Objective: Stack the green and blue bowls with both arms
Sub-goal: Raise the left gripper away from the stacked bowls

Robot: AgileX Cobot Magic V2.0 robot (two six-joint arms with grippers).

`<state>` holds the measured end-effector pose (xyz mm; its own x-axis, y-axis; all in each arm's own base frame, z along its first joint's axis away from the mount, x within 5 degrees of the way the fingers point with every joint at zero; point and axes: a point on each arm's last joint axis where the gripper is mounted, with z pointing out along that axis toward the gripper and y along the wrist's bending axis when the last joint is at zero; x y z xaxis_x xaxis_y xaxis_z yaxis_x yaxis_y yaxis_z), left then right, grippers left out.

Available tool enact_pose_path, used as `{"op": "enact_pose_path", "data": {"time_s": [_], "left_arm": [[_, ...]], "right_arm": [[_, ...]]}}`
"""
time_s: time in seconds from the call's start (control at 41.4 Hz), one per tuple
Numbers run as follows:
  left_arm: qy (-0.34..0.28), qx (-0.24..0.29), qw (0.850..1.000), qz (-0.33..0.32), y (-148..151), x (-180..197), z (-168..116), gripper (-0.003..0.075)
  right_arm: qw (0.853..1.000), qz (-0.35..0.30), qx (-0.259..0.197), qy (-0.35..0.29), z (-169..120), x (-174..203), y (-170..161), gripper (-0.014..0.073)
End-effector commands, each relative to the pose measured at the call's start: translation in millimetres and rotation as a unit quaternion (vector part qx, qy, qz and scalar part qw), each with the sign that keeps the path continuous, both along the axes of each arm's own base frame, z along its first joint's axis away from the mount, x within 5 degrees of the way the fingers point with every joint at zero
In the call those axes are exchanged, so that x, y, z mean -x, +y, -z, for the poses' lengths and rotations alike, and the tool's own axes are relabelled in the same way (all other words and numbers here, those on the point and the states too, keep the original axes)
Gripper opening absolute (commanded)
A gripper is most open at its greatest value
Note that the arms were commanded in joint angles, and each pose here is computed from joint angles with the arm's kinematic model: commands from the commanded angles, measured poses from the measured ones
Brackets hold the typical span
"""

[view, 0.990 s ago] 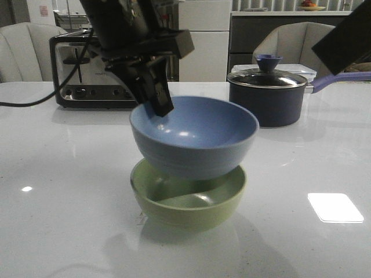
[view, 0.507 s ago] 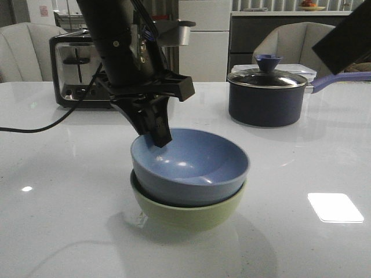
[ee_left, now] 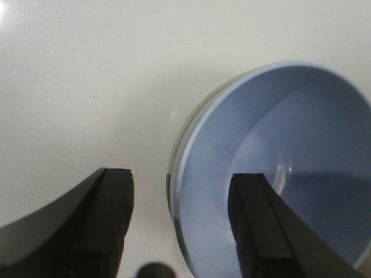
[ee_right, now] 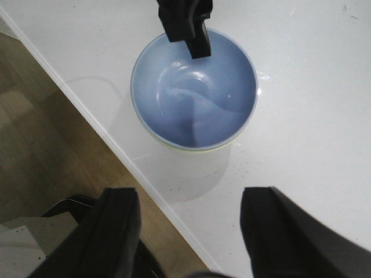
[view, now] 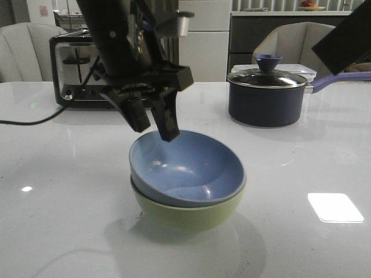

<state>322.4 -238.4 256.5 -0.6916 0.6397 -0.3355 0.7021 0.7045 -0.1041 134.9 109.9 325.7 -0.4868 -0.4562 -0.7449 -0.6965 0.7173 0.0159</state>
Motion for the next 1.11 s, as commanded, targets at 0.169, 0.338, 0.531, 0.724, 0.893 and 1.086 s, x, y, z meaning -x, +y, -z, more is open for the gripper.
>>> {"op": "enact_pose_path", "data": {"time_s": [0.169, 0.338, 0.531, 0.724, 0.893, 1.086], "left_arm": [[-0.122, 0.094, 0.988, -0.003, 39, 60, -118, 0.0443], [-0.165, 0.114, 0.98, -0.003, 75, 109, -142, 0.0443], [-0.215, 0.122, 0.969, -0.009, 120, 168, -141, 0.0442], [-0.273, 0.137, 0.951, -0.047, 159, 212, -122, 0.0442], [-0.309, 0.133, 0.94, -0.057, 180, 236, -97, 0.0442], [-0.318, 0.135, 0.937, -0.056, 183, 239, -77, 0.0442]], "right_arm": [[0.999, 0.002, -0.024, -0.041, -14, -3, 1, 0.0491], [0.999, 0.002, -0.024, -0.041, -14, -3, 1, 0.0491], [0.999, 0.003, -0.025, -0.042, -14, -3, 1, 0.0491], [0.999, 0.004, -0.029, -0.046, -15, -3, 1, 0.0491], [0.999, 0.002, -0.024, -0.039, -14, -2, 1, 0.0491], [0.999, 0.015, -0.03, -0.017, -12, -1, 0, 0.0489]]}}
